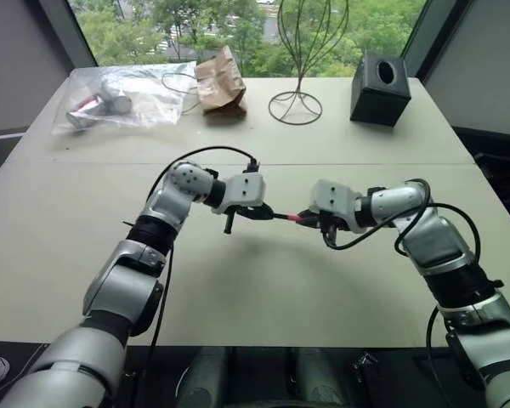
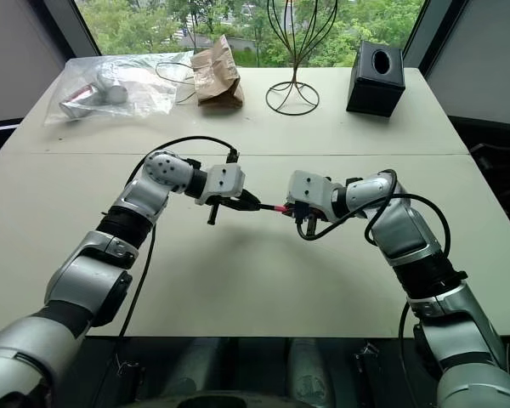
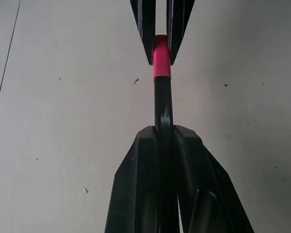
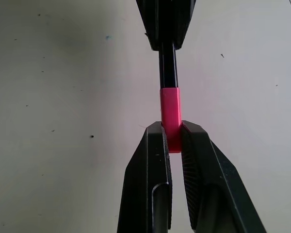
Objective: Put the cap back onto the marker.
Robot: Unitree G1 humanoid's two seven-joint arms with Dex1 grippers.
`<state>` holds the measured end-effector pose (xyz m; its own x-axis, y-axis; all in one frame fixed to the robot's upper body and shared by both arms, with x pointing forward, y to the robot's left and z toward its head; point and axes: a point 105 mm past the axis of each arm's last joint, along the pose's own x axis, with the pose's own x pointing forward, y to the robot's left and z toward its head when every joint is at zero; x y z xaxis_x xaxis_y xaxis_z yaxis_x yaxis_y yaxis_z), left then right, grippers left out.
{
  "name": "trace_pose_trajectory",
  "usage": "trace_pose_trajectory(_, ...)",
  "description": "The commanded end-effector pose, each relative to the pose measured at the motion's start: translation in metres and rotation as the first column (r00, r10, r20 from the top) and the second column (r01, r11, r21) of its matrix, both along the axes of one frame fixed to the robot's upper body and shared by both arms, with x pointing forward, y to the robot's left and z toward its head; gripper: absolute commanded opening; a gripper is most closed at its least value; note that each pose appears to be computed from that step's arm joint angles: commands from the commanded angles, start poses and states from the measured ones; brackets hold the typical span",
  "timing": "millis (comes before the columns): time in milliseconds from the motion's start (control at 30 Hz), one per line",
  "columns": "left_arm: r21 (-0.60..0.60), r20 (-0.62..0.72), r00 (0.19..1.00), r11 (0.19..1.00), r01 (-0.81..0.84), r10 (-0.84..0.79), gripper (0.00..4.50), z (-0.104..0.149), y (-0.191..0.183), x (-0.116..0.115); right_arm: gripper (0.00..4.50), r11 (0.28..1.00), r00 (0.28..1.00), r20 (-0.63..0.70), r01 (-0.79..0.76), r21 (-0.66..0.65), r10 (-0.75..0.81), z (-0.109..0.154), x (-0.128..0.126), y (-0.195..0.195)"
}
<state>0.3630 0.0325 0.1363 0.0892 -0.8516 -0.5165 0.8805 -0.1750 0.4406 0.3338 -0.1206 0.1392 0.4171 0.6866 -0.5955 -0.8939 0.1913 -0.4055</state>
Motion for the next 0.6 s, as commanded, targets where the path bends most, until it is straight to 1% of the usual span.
trace_pose_trajectory(33, -0.039, 0.036, 0.998, 0.997, 0.059, -0.058, 0.00, 0.015, -0.019, -0.004, 0.02, 0.988, 0.987, 0.090, -0.142, 0.054, 0.137, 0.029, -0.012, 0.025)
trace_pose_trajectory(100, -0.035, 0.038, 0.998, 0.998, 0.051, -0.050, 0.00, 0.016, -0.017, -0.002, 0.02, 0.990, 0.988, 0.087, -0.133, 0.036, 0.130, 0.027, -0.011, 0.021)
trace_pose_trajectory(133, -0.033, 0.040, 0.998, 0.998, 0.046, -0.044, 0.00, 0.016, -0.016, -0.001, 0.43, 0.992, 0.988, 0.093, -0.125, 0.029, 0.122, 0.027, -0.010, 0.019)
trace_pose_trajectory(167, -0.035, 0.039, 0.999, 0.999, 0.036, -0.034, 0.00, 0.017, -0.014, 0.001, 0.94, 0.992, 0.989, 0.087, -0.120, 0.029, 0.117, 0.027, -0.011, 0.017)
trace_pose_trajectory(200, -0.039, 0.036, 0.999, 0.999, 0.025, -0.024, 0.00, 0.017, -0.013, 0.002, 1.34, 0.990, 0.990, 0.052, -0.136, 0.035, 0.134, 0.027, -0.017, 0.016)
trace_pose_trajectory(233, -0.038, 0.033, 0.999, 0.999, 0.016, -0.015, 0.00, 0.016, -0.012, 0.003, 1.84, 0.990, 0.990, 0.047, -0.136, 0.035, 0.135, 0.028, -0.019, 0.014)
trace_pose_trajectory(300, -0.016, 0.035, 0.999, 1.000, -0.005, 0.006, 0.00, 0.013, -0.004, 0.005, 2.93, 0.995, 0.994, 0.045, -0.096, -0.031, 0.097, 0.026, -0.019, 0.000)
trace_pose_trajectory(367, -0.007, 0.023, 0.999, 0.999, -0.032, 0.032, 0.00, 0.011, 0.007, 0.007, 3.89, 0.996, 0.996, 0.077, -0.038, -0.076, 0.044, 0.030, -0.016, -0.015)
trace_pose_trajectory(500, -0.021, -0.020, 0.993, 0.993, -0.116, 0.116, 0.00, 0.014, 0.035, 0.011, 3.89, 0.995, 0.980, 0.197, 0.057, -0.086, -0.039, 0.049, -0.009, -0.036)
trace_pose_trajectory(600, -0.066, -0.064, 0.976, 0.975, -0.211, 0.207, 0.00, 0.019, 0.053, 0.015, 3.89, 0.990, 0.962, 0.241, 0.137, -0.018, -0.129, 0.059, -0.003, -0.047)
